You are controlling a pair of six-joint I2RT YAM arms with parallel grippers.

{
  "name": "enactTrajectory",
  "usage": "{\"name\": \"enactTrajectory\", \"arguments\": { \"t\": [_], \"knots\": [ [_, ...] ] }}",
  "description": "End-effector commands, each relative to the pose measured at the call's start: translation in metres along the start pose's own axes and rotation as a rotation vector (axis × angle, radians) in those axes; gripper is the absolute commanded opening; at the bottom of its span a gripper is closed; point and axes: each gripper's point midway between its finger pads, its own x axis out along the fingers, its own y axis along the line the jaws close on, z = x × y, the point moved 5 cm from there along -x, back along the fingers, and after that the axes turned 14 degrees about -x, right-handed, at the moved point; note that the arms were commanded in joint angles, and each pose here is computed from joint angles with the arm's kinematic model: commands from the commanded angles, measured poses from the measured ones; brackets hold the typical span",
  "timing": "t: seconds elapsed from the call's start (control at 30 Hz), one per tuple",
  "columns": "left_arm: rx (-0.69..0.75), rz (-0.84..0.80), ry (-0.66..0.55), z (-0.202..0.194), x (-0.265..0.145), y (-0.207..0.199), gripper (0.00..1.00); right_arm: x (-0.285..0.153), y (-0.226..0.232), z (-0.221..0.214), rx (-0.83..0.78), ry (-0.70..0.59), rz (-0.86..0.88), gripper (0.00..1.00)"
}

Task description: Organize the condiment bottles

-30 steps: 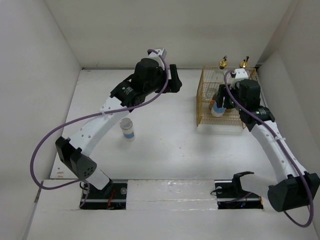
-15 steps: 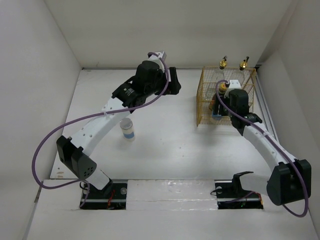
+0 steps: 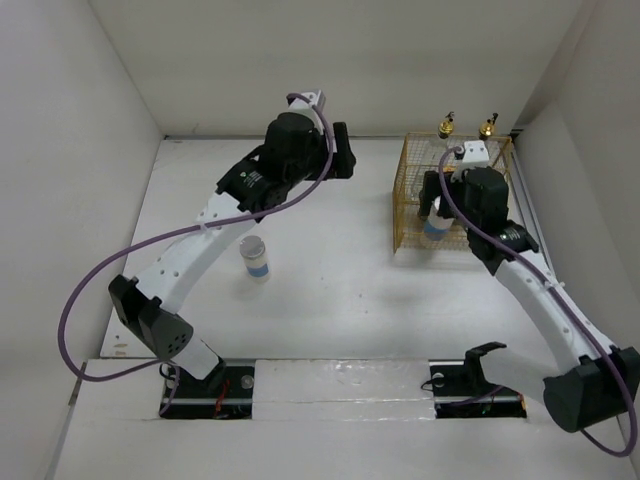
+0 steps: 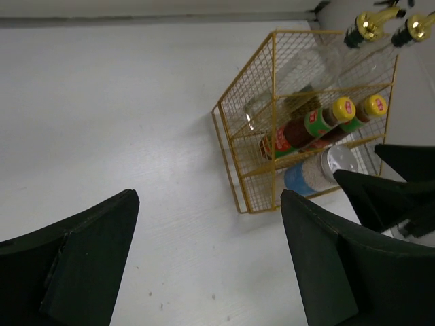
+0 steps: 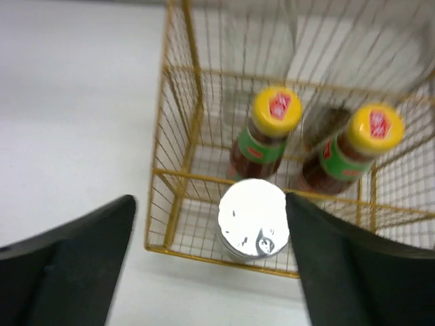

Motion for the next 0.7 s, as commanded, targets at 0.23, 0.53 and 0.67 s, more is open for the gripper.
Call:
{"name": "enactTrajectory", "arguments": {
  "t": [0.23, 0.53, 0.67],
  "knots": [
    [-0.066, 0.021, -0.453, 0.115, -0.102, -0.014, 0.81, -0.013, 0.172, 0.054, -0.201, -0.226, 0.608, 0.54],
    [-0.068, 0.027, -0.515, 0.129, -0.123, -0.016, 0.82, -0.003, 0.33, 0.031, -0.428, -0.174, 1.054, 1.0],
    [-0.064, 0.026, -0.501, 0.125, -0.122, -0.014, 0.82, 0.008, 0.367, 0.023, -0.474, -0.17, 1.095, 1.0]
  ]
}}
